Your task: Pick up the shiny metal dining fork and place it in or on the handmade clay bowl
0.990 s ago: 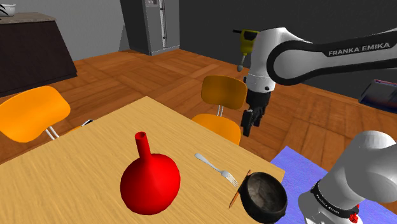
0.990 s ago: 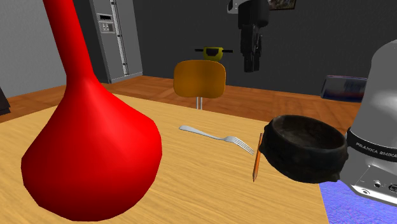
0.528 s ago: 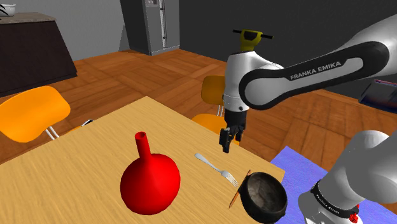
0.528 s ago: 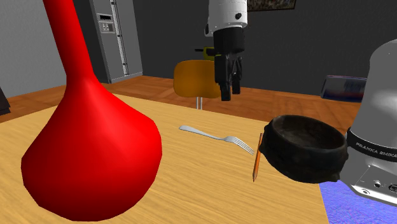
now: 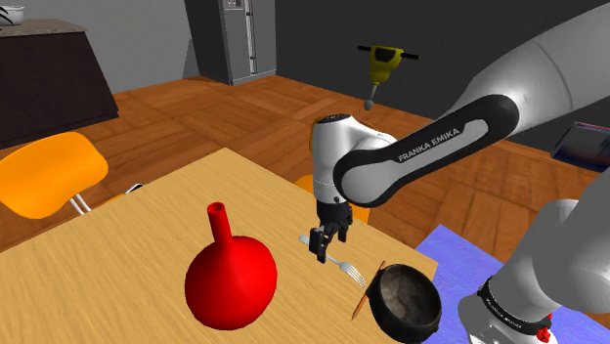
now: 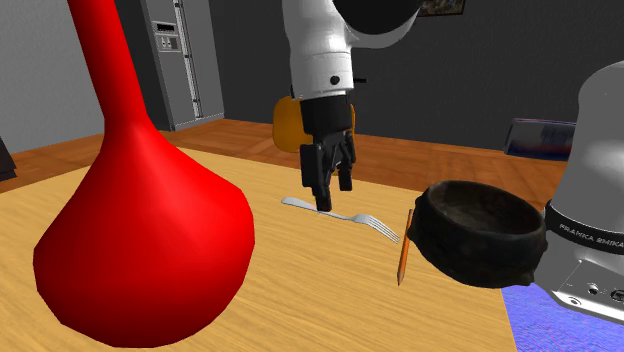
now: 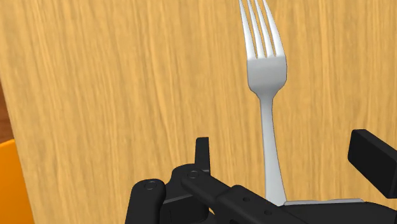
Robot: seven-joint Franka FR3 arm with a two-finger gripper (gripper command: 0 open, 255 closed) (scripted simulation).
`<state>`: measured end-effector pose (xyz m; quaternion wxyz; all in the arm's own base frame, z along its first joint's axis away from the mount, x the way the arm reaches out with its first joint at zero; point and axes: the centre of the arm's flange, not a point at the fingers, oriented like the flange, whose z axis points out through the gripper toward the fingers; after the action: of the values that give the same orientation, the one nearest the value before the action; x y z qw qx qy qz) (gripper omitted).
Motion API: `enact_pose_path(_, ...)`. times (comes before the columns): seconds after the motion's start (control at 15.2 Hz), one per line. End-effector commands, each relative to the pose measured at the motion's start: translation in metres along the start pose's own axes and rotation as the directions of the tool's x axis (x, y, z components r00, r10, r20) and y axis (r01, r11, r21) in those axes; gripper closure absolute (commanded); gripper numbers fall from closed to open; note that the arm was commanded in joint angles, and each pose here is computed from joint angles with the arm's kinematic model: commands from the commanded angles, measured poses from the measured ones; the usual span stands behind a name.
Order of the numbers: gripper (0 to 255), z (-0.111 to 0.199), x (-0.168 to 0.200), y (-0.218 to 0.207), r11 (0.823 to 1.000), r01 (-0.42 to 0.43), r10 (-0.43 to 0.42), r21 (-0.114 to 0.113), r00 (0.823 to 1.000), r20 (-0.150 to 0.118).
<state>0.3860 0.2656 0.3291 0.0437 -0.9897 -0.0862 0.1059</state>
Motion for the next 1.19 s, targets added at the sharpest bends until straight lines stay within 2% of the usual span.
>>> enact_pose_path(0.0, 0, 0.013, 0.001, -0.001, 1.0, 0.0, 0.0, 0.0, 1.0, 0.0)
enact_pose_path(0.33, 0, 0.037, 0.001, -0.001, 1.0, 0.0, 0.0, 0.0, 1.0, 0.0)
enact_pose_path(0.86, 0, 0.037, 0.001, -0.001, 1.0, 0.0, 0.0, 0.0, 1.0, 0.001)
enact_pose_path(0.92, 255, 0.037, 0.001, -0.001, 1.0, 0.0, 0.0, 0.0, 1.0, 0.001)
enact_pose_path(1.12, 255, 0.037, 0.001, -0.002, 1.0, 0.0, 0.0, 0.0, 1.0, 0.001)
